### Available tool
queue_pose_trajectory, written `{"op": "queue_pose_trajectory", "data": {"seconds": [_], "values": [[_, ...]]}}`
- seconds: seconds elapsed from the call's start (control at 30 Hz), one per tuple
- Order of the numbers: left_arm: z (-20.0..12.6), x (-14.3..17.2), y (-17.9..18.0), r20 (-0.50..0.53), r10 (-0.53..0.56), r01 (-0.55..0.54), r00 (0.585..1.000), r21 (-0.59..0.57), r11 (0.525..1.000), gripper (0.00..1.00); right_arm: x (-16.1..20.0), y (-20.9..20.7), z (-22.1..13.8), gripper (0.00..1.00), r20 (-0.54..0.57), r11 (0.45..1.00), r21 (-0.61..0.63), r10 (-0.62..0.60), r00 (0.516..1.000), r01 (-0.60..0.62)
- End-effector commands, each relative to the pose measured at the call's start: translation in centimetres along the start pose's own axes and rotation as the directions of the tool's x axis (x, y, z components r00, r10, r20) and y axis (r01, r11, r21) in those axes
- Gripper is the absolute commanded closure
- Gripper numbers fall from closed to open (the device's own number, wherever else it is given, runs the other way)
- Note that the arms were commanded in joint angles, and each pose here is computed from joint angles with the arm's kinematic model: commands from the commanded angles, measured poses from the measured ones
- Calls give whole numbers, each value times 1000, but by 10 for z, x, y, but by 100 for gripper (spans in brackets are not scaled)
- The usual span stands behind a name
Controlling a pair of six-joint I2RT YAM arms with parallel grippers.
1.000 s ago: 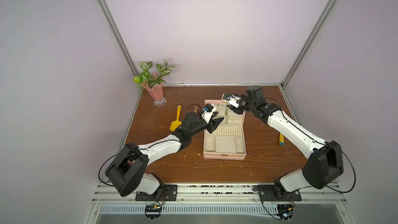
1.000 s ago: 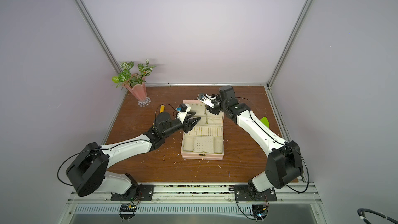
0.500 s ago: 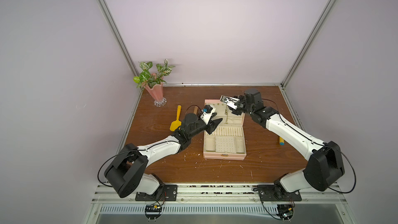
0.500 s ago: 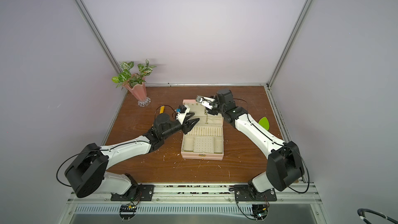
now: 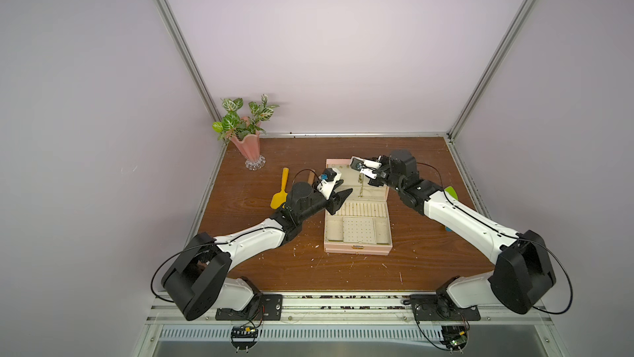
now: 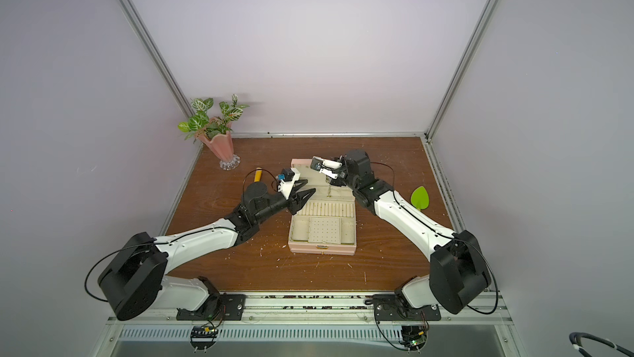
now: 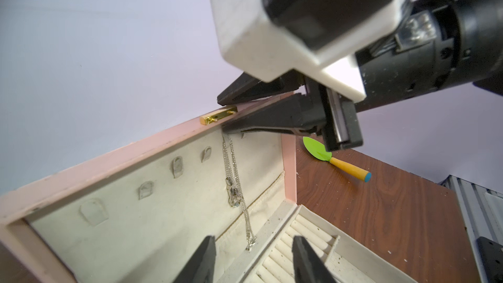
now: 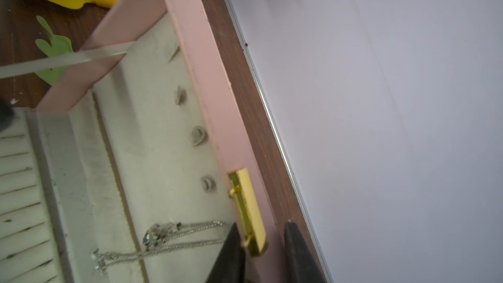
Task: Put jewelry chain into jewelry box
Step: Close the fastener on the jewelry box, then open the storage slot of the jewelry box.
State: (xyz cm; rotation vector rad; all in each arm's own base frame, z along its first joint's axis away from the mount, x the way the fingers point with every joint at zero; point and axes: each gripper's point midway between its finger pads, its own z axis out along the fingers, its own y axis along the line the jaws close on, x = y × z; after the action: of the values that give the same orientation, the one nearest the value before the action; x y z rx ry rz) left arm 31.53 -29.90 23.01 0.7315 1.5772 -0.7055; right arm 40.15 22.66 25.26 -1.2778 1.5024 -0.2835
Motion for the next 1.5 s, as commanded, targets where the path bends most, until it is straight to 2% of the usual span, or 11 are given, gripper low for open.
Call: {"op": "queue_pose_trajectory", "data": {"seconds": [0.0, 0.17, 0.3, 0.4, 0.47, 0.57, 0.67, 0.77, 0.9, 1.17, 1.47], "values": [[-5, -7, 7, 6, 42, -42, 999, -31, 999, 51, 4, 10, -7, 69, -18, 1000, -29, 11, 1000, -12], [-6, -6, 8, -64, 128, -130, 990, -31, 991, 51, -25, -10, -34, 45, 115, 996, 23, 87, 989, -91], [-2, 3, 11, -161, 211, -216, 964, -14, 976, 51, -45, -27, -67, 30, 230, 979, 55, 178, 957, -196], [3, 10, 15, -215, 249, -259, 944, -21, 966, 52, -51, -35, -89, 22, 296, 941, 59, 304, 906, -335], [8, 17, 16, -256, 281, -295, 925, -16, 956, 53, -51, -34, -100, 19, 351, 899, 42, 395, 849, -436], [21, 32, 16, -342, 333, -361, 878, -18, 932, 55, -41, -25, -112, 18, 390, 812, -2, 538, 747, -583], [33, 48, 17, -416, 364, -409, 833, -21, 912, 58, -23, -5, -113, 18, 362, 727, -47, 652, 666, -686], [40, 57, 22, -446, 373, -434, 814, -38, 900, 59, 0, 16, -114, 18, 326, 660, -58, 722, 611, -749], [47, 56, 30, -442, 391, -468, 807, -74, 881, 61, 18, 42, -115, 18, 293, 606, -92, 775, 560, -790], [50, 59, 38, -435, 432, -523, 790, -111, 845, 59, 34, 71, -107, 17, 241, 544, -139, 829, 505, -827], [51, 88, 36, -483, 407, -499, 775, -75, 863, 65, 43, 75, -96, 17, 213, 531, -108, 838, 502, -840]]}}
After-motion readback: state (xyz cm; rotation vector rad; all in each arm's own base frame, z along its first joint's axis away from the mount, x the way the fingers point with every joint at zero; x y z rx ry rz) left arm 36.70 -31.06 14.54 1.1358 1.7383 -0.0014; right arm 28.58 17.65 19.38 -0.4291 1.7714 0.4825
